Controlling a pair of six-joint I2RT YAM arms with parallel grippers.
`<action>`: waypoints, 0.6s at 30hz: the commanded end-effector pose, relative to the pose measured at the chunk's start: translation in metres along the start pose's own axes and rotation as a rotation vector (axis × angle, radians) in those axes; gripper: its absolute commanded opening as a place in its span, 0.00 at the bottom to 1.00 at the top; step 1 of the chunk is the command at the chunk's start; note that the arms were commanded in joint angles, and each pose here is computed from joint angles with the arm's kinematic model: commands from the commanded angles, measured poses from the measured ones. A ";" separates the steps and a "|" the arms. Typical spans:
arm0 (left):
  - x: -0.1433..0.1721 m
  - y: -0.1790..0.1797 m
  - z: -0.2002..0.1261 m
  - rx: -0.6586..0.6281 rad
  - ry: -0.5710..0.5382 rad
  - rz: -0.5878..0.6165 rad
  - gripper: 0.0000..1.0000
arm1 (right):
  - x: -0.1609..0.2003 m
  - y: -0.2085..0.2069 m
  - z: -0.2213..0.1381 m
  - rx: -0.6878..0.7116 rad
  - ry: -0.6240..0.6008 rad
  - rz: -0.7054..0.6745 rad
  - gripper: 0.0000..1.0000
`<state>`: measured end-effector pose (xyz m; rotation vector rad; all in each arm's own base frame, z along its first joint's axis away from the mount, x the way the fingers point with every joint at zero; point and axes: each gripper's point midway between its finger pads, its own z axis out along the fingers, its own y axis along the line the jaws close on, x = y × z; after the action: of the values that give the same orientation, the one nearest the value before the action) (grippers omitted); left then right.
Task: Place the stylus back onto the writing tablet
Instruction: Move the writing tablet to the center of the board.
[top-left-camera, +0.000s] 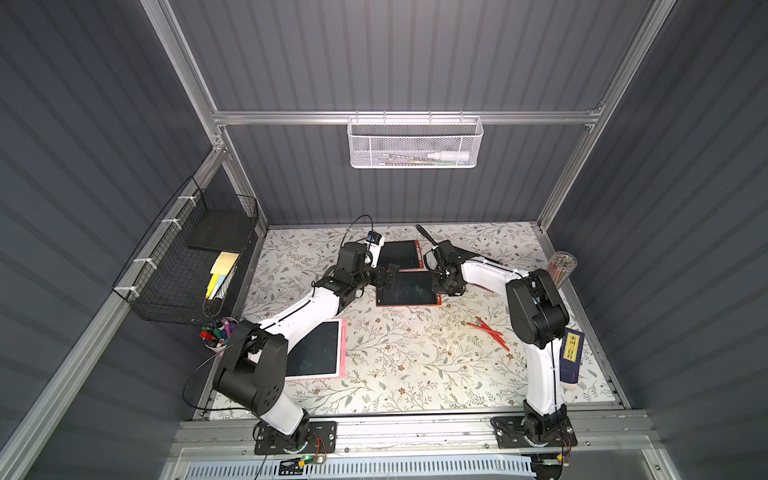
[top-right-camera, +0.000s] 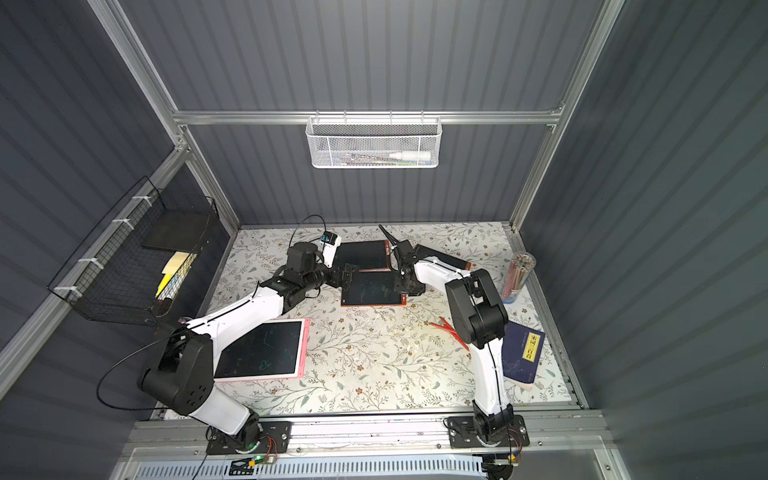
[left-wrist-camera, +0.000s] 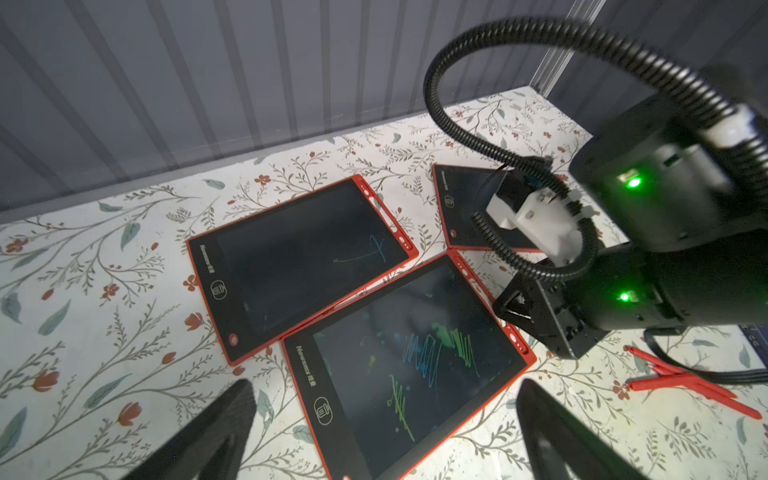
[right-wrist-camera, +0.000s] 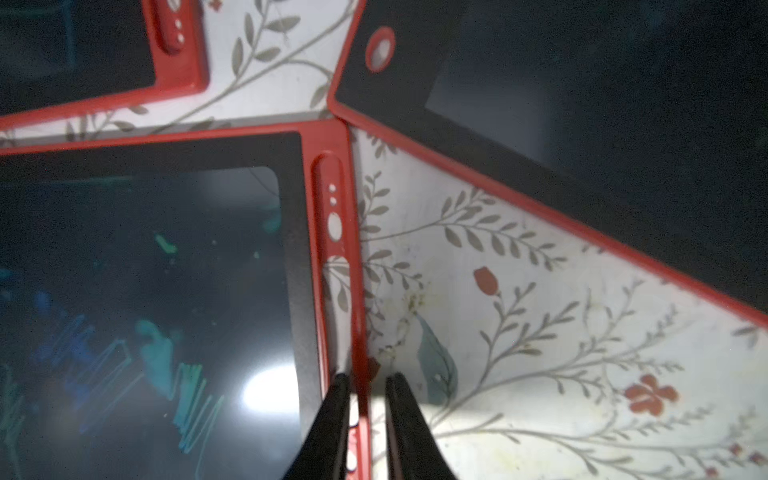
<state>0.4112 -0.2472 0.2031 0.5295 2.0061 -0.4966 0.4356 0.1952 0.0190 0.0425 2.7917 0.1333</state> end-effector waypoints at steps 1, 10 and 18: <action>-0.032 -0.001 -0.019 -0.008 -0.067 -0.015 0.99 | 0.012 -0.011 0.009 0.045 0.053 -0.029 0.19; -0.063 -0.005 -0.044 -0.012 -0.135 -0.007 0.99 | 0.055 -0.007 0.007 0.015 0.118 -0.082 0.06; -0.077 -0.006 -0.053 -0.015 -0.166 -0.014 0.99 | 0.112 -0.002 -0.004 0.022 0.158 -0.147 0.03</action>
<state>0.4044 -0.2414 0.2750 0.4829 1.8780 -0.5170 0.3792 0.2060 0.0166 -0.1113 2.7845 0.1404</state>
